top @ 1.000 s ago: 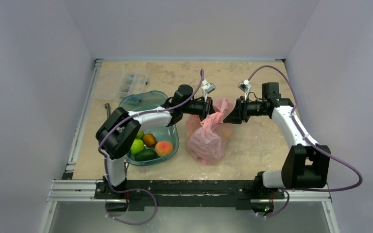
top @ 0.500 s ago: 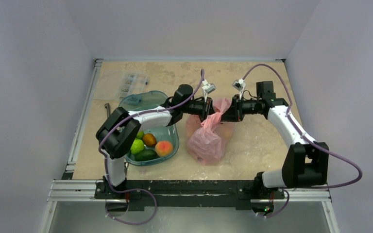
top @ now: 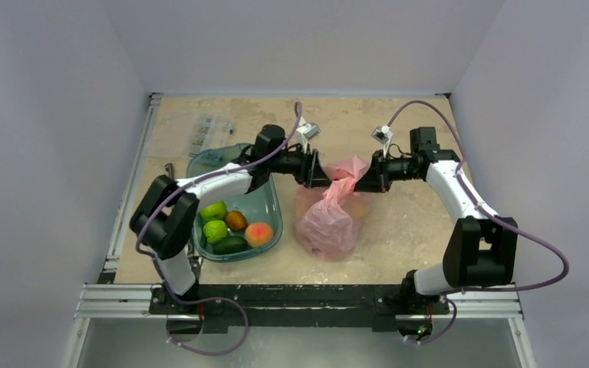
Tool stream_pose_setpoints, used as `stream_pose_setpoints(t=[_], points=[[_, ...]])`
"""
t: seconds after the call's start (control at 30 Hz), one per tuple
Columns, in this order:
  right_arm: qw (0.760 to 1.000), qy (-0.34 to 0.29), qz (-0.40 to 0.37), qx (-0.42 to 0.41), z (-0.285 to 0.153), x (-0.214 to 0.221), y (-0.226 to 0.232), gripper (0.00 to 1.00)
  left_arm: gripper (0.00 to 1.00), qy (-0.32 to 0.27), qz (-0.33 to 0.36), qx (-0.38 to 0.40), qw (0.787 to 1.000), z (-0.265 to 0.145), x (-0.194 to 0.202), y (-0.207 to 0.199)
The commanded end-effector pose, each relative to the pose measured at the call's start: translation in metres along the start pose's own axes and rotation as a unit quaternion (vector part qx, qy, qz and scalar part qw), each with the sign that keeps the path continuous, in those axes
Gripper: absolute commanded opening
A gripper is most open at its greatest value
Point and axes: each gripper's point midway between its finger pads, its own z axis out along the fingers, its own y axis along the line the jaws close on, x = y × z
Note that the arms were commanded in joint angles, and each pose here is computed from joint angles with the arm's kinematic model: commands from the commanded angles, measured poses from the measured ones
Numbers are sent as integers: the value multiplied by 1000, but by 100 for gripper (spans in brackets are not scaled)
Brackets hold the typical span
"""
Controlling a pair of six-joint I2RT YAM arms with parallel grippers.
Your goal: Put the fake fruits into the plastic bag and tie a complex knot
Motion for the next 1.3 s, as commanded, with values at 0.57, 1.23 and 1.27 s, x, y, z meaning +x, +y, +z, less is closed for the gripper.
stream_pose_setpoints(t=[0.57, 1.23, 1.27], points=[[996, -82, 26, 18, 13, -32, 21, 0, 65, 61, 323, -157, 931, -87, 4, -16], [995, -81, 9, 49, 16, -28, 27, 0, 60, 39, 341, -159, 926, -52, -32, -37], [996, -80, 7, 50, 15, -27, 27, 0, 59, 40, 340, -162, 926, -51, -33, -36]])
